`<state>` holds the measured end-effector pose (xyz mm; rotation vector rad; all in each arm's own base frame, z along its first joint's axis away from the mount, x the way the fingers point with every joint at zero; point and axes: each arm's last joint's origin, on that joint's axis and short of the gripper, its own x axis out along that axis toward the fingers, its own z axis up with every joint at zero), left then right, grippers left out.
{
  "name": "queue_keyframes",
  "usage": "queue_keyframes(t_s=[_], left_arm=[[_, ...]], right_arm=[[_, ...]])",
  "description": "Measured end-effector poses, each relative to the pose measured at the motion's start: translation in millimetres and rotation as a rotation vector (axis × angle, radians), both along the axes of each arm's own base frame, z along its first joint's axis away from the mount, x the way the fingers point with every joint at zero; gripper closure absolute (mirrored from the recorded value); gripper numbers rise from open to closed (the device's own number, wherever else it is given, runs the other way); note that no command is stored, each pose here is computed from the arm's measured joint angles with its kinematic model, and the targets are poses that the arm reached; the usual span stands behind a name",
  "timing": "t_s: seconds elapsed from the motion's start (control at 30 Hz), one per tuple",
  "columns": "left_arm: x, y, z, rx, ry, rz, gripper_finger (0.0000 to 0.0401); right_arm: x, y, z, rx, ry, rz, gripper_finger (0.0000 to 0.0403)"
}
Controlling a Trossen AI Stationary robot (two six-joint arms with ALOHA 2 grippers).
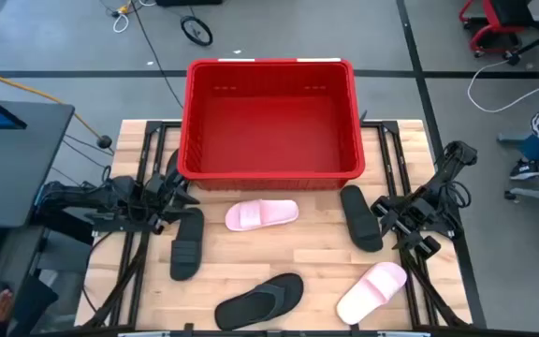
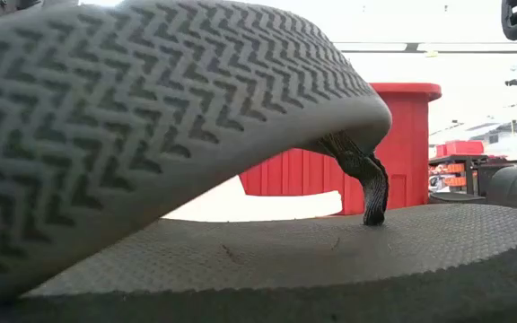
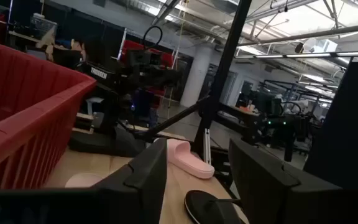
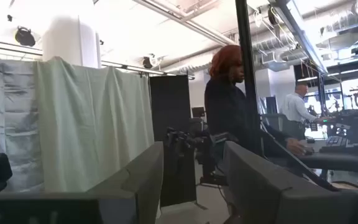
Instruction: Pick and place slides into bin
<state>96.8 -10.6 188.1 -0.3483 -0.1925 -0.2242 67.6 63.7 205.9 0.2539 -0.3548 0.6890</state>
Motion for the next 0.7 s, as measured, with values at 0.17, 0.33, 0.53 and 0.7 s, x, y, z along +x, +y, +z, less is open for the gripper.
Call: queue_keyframes(t_s=[0.17,0.33,0.53,0.7], left_arm=[[0.0,0.0,0.1,0.0,0.0,0.0,0.0221],[0.0,0.0,0.1,0.0,0.0,0.0,0.0218],[0.0,0.0,0.0,0.0,0.0,0.0,0.0224],[0.0,0.0,0.1,0.0,0.0,0.0,0.0222]], right_arm=[[0.0,0.0,0.0,0.0,0.0,0.0,0.0227],[0.0,0.0,0.1,0.0,0.0,0.0,0.0227],[0.0,0.0,0.1,0.0,0.0,0.0,0.0227],[0.0,0.0,0.1,0.0,0.0,0.0,0.0227]])
